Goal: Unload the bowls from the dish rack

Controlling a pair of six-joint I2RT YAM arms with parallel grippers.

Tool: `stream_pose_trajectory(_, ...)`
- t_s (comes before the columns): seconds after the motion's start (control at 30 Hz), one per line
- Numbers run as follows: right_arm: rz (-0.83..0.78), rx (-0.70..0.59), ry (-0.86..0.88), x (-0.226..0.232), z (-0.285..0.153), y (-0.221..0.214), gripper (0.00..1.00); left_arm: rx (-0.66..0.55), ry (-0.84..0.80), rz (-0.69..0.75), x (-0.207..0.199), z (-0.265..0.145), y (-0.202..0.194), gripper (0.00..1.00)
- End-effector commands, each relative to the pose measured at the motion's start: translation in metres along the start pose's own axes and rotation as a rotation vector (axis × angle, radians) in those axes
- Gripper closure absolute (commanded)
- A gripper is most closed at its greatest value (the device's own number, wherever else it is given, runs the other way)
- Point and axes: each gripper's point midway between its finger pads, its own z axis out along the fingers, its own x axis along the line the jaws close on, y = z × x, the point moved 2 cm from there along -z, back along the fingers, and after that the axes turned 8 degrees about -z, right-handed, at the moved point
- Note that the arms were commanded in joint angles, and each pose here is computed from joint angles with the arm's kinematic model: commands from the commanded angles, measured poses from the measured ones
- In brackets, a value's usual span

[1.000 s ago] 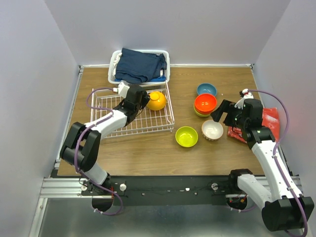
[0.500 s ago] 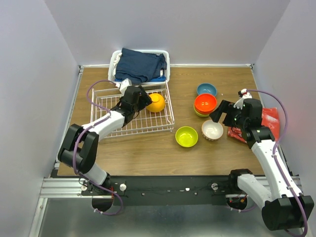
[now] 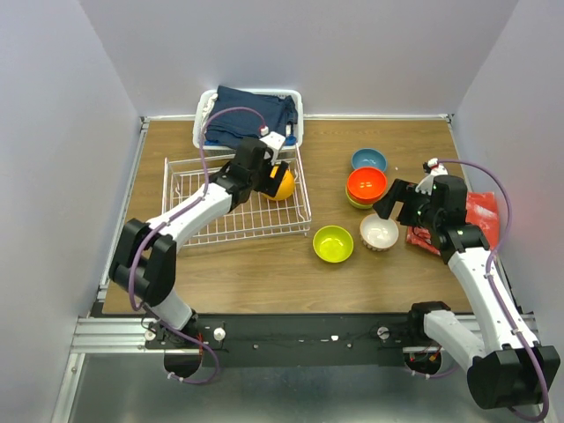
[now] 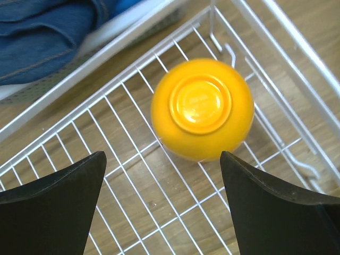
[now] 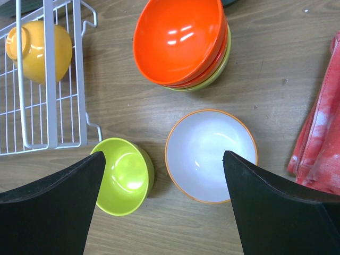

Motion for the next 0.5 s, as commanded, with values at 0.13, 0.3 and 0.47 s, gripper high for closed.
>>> stream_pose_trajectory(0.13, -0.018, -0.024, 0.007, 0.003, -0.003, 0.012, 0.0, 0.105, 0.016, 0.107, 0.0, 0.031, -0.014, 0.03)
stream_pose_trajectory(0.3, -0.018, -0.024, 0.001, 0.002, -0.002, 0.012, 0.0, 0.074, 0.125, 0.108, 0.014, 0.04, 0.008, 0.04)
stream_pose_trajectory(0.47, -0.022, -0.03, -0.004, 0.001, -0.003, 0.014, 0.0, 0.06, 0.172, 0.165, 0.023, 0.039, 0.021, 0.04)
